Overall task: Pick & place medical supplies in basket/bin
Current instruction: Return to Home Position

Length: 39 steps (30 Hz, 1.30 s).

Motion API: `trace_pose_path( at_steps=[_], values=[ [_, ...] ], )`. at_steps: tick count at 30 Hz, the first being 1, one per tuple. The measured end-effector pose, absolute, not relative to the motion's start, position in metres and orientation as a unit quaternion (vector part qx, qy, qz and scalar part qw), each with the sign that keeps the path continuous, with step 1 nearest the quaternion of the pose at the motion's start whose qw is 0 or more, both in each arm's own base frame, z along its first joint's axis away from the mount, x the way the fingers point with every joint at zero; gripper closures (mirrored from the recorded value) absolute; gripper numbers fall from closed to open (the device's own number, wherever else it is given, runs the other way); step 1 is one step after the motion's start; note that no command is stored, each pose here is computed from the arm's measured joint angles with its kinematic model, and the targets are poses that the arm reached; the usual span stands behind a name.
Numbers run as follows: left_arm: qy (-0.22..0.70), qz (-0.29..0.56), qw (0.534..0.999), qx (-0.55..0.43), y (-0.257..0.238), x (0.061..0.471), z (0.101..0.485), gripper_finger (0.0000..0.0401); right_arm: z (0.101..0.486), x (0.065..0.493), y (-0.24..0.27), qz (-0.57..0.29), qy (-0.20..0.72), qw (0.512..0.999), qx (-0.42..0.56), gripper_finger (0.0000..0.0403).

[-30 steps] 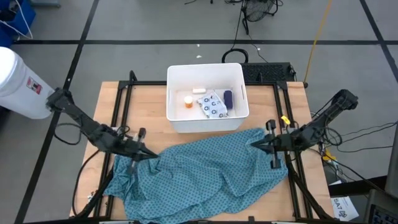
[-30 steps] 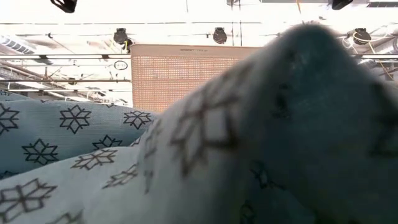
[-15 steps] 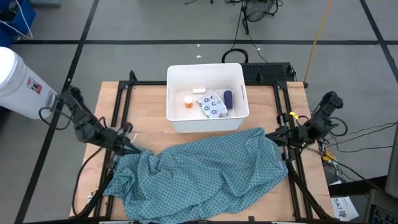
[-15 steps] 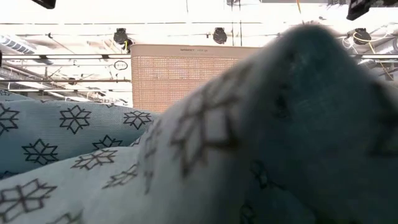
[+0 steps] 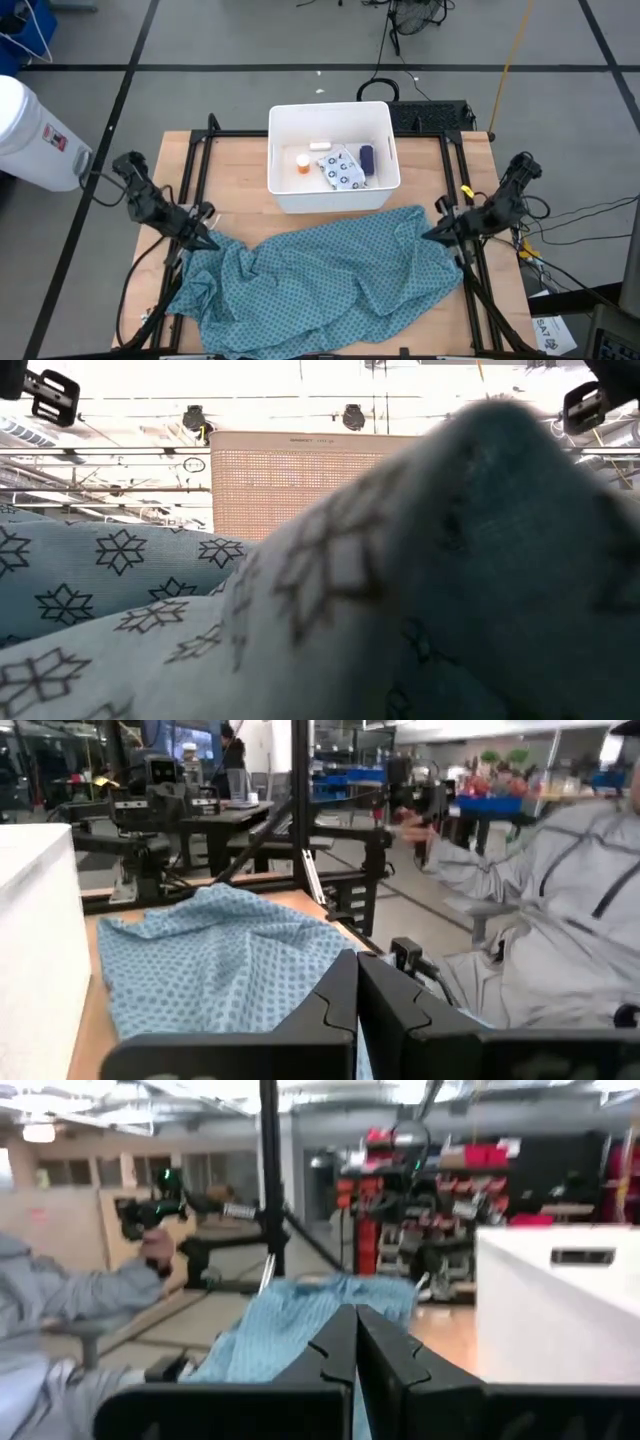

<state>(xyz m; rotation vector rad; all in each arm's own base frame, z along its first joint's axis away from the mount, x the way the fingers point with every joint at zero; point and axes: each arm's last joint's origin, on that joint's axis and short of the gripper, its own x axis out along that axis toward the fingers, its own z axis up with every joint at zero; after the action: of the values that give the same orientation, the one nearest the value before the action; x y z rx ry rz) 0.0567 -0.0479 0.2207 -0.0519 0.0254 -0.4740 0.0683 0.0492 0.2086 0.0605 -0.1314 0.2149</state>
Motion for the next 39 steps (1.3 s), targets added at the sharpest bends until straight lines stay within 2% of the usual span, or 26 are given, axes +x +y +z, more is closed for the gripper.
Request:
trace_pose_path(
  at_steps=[7,11,16,22,27,39],
  values=[
    [0.049,-0.249,0.967,-0.010,-0.050,0.057,0.211,0.0393,0.195,0.070,0.053,0.136,-0.041,0.990,0.012,0.0403],
    [0.057,-0.268,0.962,-0.023,-0.051,0.056,0.210,0.0391,0.181,0.072,0.057,0.150,-0.025,0.987,0.043,0.0403],
    [0.051,-0.254,0.966,-0.016,-0.050,0.057,0.211,0.0395,0.184,0.072,0.060,0.213,-0.068,0.972,0.074,0.0403],
    [0.048,-0.227,0.972,-0.042,-0.049,0.058,0.212,0.0359,0.182,0.072,0.060,0.202,-0.055,0.975,0.076,0.0403],
    [0.044,-0.224,0.973,-0.029,-0.049,0.058,0.212,0.0342,0.176,0.073,0.061,0.202,-0.025,0.975,0.084,0.0403],
    [0.041,-0.222,0.974,-0.018,-0.049,0.058,0.212,0.0339,0.175,0.073,0.061,0.202,-0.023,0.976,0.083,0.0403]
  ],
)
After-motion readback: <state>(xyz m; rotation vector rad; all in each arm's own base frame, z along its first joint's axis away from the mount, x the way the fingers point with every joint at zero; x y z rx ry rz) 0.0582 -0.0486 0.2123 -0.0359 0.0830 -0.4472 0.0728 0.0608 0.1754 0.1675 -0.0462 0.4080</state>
